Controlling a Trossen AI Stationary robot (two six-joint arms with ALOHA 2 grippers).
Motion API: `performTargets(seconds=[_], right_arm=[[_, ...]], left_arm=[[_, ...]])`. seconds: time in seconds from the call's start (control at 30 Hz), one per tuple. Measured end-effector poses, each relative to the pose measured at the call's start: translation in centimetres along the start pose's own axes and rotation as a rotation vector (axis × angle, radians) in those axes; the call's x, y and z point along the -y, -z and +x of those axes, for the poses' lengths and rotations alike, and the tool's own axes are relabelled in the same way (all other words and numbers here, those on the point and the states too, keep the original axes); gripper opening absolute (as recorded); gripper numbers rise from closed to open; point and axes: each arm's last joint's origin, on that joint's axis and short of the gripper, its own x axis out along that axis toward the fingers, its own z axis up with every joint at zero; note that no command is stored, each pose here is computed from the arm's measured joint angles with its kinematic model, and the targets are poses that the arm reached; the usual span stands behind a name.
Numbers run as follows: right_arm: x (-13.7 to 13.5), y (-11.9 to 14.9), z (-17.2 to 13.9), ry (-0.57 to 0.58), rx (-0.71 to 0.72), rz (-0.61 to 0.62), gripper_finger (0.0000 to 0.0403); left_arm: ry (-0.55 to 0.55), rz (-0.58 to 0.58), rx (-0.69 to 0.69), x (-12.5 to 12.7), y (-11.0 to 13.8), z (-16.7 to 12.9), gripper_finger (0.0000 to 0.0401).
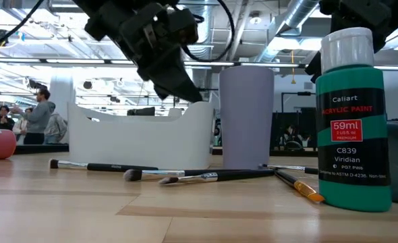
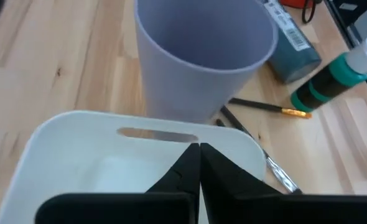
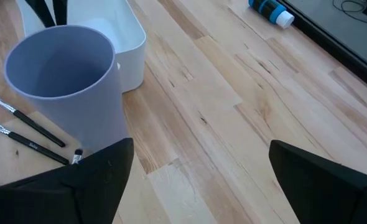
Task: Pick & Place Paint Supplies
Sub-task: Put the blue paint bottle into the white bin
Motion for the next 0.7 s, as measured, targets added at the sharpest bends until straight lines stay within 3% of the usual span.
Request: performTargets(seconds=[0.3, 0.47, 0.6, 0.7], right_arm=[[-0.4, -1.4, -0.6, -0.030, 0.018, 0.042, 0.0367], [-0.8, -1.9, -0.9, -0.126, -0.046, -0.023, 0.0367], [-0.6, -2.8, -1.2, -0.109, -0.054, -0.002, 0.0367], [0.5, -3.5, -1.4, -0.031, -0.108, 0.051, 0.0367]], left_arm=[[-0.032, 0.002, 0.043, 0.1, 0.5, -4.7, 0.0002], [-0.103, -0.005, 0.124, -0.2, 1.4, -7.7, 0.0002], [-0.143, -0.036, 0.212, -0.3, 1.8, -9.9, 0.0002], [-0.141, -0.045, 0.268, -0.3, 2.3, -11.1, 0.0002]])
